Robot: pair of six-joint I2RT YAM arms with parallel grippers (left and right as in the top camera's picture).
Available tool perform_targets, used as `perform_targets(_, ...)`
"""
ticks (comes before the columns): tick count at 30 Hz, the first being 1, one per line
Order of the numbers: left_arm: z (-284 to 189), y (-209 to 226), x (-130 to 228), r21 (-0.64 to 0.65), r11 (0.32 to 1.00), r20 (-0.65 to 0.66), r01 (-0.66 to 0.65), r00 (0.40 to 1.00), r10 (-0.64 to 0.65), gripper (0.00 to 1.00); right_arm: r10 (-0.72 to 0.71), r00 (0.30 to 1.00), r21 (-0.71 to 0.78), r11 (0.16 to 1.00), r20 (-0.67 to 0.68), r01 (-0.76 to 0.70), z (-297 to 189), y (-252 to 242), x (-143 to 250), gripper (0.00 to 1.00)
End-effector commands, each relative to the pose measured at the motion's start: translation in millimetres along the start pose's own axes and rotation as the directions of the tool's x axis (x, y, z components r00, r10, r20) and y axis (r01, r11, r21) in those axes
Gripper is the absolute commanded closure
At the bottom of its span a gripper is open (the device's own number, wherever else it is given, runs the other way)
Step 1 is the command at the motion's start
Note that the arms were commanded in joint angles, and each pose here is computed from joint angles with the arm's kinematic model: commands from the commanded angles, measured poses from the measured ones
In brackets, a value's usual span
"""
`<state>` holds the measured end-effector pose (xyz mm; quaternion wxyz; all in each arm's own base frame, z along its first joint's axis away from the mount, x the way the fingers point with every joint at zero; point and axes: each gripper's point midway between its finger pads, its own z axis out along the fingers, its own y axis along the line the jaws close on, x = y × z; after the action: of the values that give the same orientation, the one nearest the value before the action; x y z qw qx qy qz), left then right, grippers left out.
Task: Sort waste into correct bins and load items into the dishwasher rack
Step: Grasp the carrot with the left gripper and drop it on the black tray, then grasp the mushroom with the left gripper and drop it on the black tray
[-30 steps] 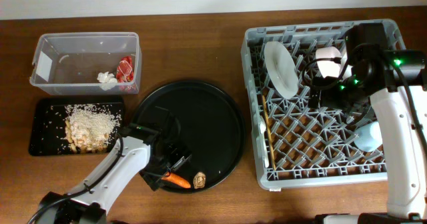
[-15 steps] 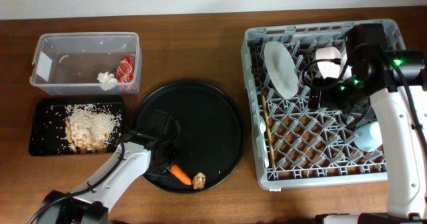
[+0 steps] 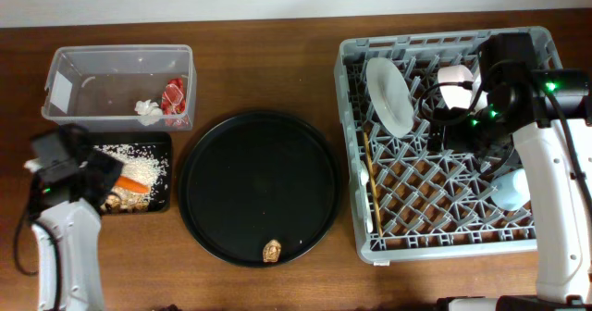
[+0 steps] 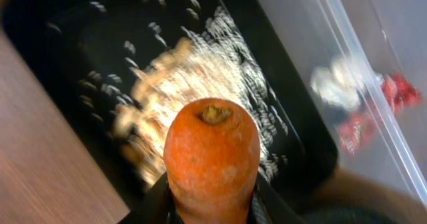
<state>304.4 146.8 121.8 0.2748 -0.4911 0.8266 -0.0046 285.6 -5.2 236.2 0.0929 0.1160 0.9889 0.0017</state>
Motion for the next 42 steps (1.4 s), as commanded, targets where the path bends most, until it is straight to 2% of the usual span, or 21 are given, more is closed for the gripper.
perform_targets(1, 11, 41, -37, -0.125, 0.989, 0.1, 0.075, 0.993, -0.063, 0.8, -0.004, 1.0, -0.002, 1.0, -0.012, 0.004, 3, -1, 1, 0.01)
perform_targets(6, 71, 58, -11, -0.222, 0.973, -0.033, 0.054, 0.997, -0.063, 0.79, -0.004, 1.0, -0.002, 1.0, -0.012, 0.004, 3, -1, 1, 0.01)
perform_targets(8, 81, 63, -4, -0.241, 0.969, -0.063, 0.047, 0.996, -0.064, 0.58, -0.004, 1.0, -0.002, 1.0, -0.012, 0.004, 3, -1, 0, 0.01)
perform_targets(10, 81, 62, -4, -0.236, 0.97, -0.063, 0.048, 0.996, -0.064, 0.29, -0.004, 1.0, -0.002, 1.0, -0.012, 0.004, 3, -1, 0, 0.01)
perform_targets(11, 81, 61, -4, -0.235, 0.971, -0.065, 0.048, 0.996, -0.065, 0.18, -0.004, 1.0, -0.002, 1.0, -0.012, 0.004, 3, -1, 1, 0.01)
perform_targets(12, 79, 49, -8, -0.182, 0.983, -0.082, 0.025, 0.996, -0.041, 0.13, -0.004, 1.0, -0.002, 1.0, -0.012, 0.004, 3, -1, 1, 0.01)
perform_targets(13, 69, 25, -18, -0.085, 0.996, -0.099, -0.024, 0.995, 0.015, 0.01, -0.004, 1.0, -0.002, 1.0, -0.012, 0.004, 3, -1, 1, 0.01)
perform_targets(15, 31, -9, -28, -0.018, 0.998, -0.114, -0.056, 0.992, 0.054, 0.01, -0.004, 1.0, -0.002, 1.0, -0.012, 0.004, 3, -1, 1, 0.01)
perform_targets(17, 5, -45, 10, 0.037, 0.982, -0.171, -0.183, 0.967, 0.187, 0.01, -0.004, 1.0, -0.002, 1.0, -0.012, 0.004, 3, -1, 1, 0.01)
perform_targets(18, -3, -54, 48, 0.049, 0.958, -0.261, -0.284, 0.922, 0.286, 0.01, -0.004, 1.0, -0.002, 1.0, -0.012, 0.004, 3, -1, 1, 0.01)
perform_targets(20, -22, -62, 121, 0.101, 0.876, -0.413, -0.472, 0.781, 0.468, 0.01, -0.004, 1.0, -0.002, 1.0, -0.012, 0.004, 3, -1, 1, 0.01)
perform_targets(21, -38, -65, 178, 0.174, 0.795, -0.492, -0.582, 0.648, 0.582, 0.01, -0.004, 1.0, -0.002, 1.0, -0.012, 0.004, 3, -1, 1, 0.01)
perform_targets(22, -48, -65, 222, 0.245, 0.709, -0.513, -0.661, 0.532, 0.673, 0.01, -0.004, 1.0, -0.002, 1.0, -0.012, 0.004, 3, -1, 1, 0.01)
perform_targets(24, -55, -58, 274, 0.326, 0.576, -0.493, -0.75, 0.385, 0.78, 0.01, -0.004, 1.0, -0.002, 1.0, -0.013, 0.004, 3, -1, 1, 0.01)
perform_targets(28, -67, -40, 327, 0.404, 0.402, -0.455, -0.822, 0.201, 0.868, 0.01, -0.004, 1.0, -0.002, 1.0, -0.013, 0.004, 3, -1, 1, 0.01)
perform_targets(32, -51, -27, 350, 0.389, 0.348, -0.505, -0.853, 0.119, 0.855, 0.01, -0.005, 1.0, 0.0, 1.0, -0.02, 0.005, 3, -1, 3, 0.01)
perform_targets(34, -42, -22, 354, 0.375, 0.345, -0.531, -0.86, 0.106, 0.841, 0.06, -0.005, 1.0, 0.0, 1.0, -0.02, 0.005, 3, -1, 3, 0.01)
perform_targets(35, -39, -19, 355, 0.368, 0.343, -0.543, -0.864, 0.1, 0.834, 0.15, -0.005, 1.0, 0.0, 1.0, -0.02, 0.005, 3, -1, 3, 0.01)
perform_targets(37, -38, -20, 356, 0.368, 0.343, -0.542, -0.864, 0.1, 0.834, 0.59, -0.005, 1.0, 0.0, 1.0, -0.02, 0.005, 3, -1, 3, 0.01)
perform_targets(39, -38, -20, 356, 0.368, 0.344, -0.542, -0.864, 0.101, 0.834, 0.84, -0.005, 1.0, 0.001, 1.0, -0.022, 0.005, 3, -1, 3, 0.01)
perform_targets(42, -38, -33, 337, 0.331, 0.385, -0.551, -0.862, 0.154, 0.82, 0.87, -0.005, 1.0, 0.001, 1.0, -0.024, 0.005, 3, -2, 3, 0.01)
